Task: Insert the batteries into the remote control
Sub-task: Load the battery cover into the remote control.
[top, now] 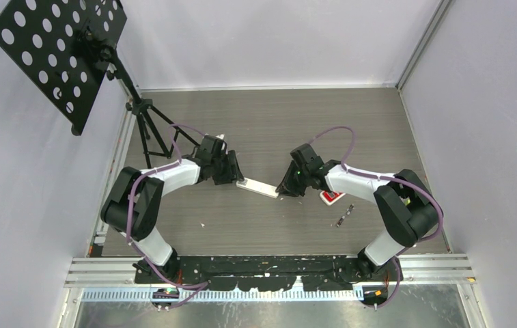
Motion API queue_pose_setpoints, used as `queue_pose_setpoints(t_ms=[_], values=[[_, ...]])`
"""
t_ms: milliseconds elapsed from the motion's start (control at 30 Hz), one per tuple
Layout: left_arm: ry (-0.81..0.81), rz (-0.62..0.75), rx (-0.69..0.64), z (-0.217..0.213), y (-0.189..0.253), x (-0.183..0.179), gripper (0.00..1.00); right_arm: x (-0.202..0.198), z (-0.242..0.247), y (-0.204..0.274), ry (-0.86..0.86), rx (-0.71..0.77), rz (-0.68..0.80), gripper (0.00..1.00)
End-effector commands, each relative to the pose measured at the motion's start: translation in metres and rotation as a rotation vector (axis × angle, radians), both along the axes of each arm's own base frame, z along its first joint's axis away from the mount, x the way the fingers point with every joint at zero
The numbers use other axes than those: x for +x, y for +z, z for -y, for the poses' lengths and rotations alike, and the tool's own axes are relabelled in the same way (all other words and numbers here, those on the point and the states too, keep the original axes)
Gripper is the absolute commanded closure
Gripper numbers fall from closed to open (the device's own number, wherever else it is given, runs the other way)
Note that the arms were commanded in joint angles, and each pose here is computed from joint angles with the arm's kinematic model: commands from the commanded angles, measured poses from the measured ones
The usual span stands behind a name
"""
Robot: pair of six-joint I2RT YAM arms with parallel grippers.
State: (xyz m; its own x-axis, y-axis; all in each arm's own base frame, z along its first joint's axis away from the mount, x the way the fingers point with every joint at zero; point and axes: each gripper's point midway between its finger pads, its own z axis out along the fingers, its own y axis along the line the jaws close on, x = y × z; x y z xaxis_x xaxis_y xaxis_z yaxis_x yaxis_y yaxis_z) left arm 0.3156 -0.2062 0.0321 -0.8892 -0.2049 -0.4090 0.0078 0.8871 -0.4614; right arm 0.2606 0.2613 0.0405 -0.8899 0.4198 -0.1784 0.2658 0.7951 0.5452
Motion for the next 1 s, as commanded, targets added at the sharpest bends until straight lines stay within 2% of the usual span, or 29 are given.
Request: queue_pose_setpoints(t_ms=[0, 200, 600, 967], values=[[-0.012, -0.007, 0.007, 0.0, -0.003, 0.001, 0.5, 0.006, -0.004, 0.006, 0.009, -0.012, 0.029, 0.76], [-0.017, -0.013, 0.005, 0.0, -0.004, -0.001, 0.54, 0.006, -0.005, 0.004, 0.012, -0.013, 0.028, 0.76], [-0.032, -0.017, -0.022, 0.004, -0.002, -0.003, 0.58, 0.007, -0.012, 0.0, 0.019, -0.01, 0.017, 0.89], [-0.048, -0.122, -0.16, 0.023, -0.009, -0.025, 0.68, 0.014, -0.029, 0.004, 0.029, 0.029, 0.008, 0.92]])
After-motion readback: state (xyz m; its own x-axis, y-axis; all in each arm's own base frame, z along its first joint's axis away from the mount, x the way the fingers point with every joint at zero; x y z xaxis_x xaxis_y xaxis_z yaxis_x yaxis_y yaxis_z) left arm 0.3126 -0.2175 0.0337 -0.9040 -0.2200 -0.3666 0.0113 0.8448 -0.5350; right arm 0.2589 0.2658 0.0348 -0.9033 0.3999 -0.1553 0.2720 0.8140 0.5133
